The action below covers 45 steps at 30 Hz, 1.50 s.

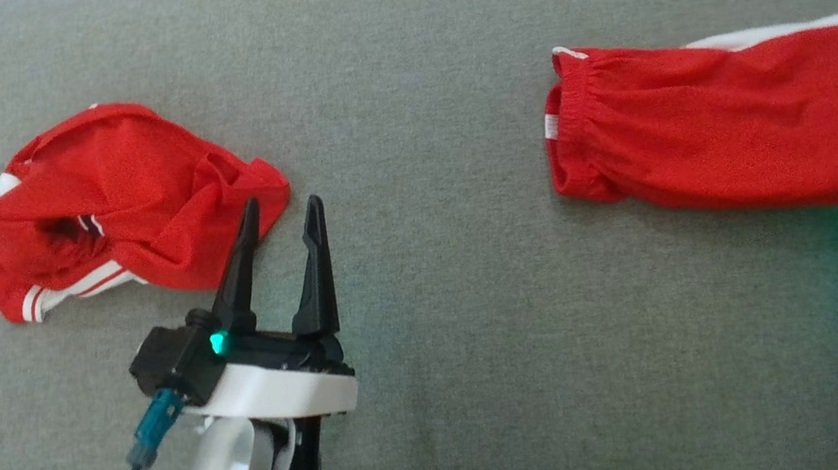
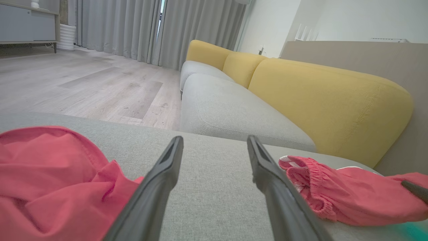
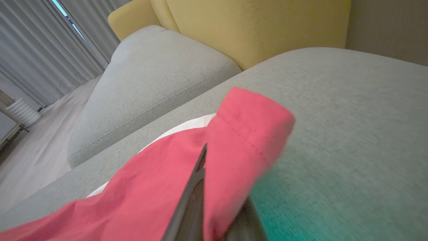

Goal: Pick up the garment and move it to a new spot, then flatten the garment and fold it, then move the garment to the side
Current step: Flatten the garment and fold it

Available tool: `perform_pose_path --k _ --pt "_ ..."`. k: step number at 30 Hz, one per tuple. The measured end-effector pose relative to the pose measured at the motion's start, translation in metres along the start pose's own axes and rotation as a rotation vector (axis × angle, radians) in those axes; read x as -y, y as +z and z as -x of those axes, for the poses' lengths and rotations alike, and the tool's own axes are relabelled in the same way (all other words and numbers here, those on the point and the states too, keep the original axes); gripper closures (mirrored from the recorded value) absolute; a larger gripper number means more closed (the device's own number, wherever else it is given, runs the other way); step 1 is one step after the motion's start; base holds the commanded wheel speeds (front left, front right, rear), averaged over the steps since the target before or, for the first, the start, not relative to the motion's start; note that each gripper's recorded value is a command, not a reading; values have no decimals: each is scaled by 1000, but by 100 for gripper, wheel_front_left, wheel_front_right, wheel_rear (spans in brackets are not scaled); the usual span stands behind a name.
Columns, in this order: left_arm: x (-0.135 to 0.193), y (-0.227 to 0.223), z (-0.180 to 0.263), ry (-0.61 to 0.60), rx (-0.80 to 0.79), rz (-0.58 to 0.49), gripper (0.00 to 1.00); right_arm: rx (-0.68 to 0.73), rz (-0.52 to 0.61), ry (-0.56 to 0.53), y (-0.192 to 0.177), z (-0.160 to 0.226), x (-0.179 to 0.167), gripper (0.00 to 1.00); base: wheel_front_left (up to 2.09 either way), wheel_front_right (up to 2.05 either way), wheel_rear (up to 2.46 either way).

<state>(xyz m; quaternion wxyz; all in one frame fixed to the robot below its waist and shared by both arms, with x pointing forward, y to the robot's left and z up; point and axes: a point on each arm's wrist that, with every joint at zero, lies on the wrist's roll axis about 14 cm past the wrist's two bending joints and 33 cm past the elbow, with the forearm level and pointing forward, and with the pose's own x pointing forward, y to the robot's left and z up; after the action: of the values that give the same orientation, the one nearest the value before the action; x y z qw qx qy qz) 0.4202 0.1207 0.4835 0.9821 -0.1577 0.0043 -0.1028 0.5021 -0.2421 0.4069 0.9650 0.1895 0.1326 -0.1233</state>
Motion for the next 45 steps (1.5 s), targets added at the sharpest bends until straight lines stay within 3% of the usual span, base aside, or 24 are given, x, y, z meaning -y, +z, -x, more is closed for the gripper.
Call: perform_pose_path --k 7,13,22,30,43,44,45 --pt "4 1 6 -6 2 5 0 16 -12 -1 2 16 3 100 0 0 0" --pt "0 1 8 4 3 2 0 6 10 58 -2 13 -20 100 0 0 0" --pt "0 12 14 11 29 -6 0 57 10 308 9 21 -108 100 0 0 0" --pt "-10 17 31 55 40 -9 0 -2 81 566 -19 51 -192 100 0 0 0" --pt "-27 18 46 119 42 -6 0 -150 235 753 -81 79 -242 100 0 0 0" --pt "-27 18 46 119 42 -6 0 -176 266 756 -89 81 -239 84 0 0 0" --pt "-27 18 46 118 41 -6 0 -187 294 760 -95 83 -237 15 0 0 0"
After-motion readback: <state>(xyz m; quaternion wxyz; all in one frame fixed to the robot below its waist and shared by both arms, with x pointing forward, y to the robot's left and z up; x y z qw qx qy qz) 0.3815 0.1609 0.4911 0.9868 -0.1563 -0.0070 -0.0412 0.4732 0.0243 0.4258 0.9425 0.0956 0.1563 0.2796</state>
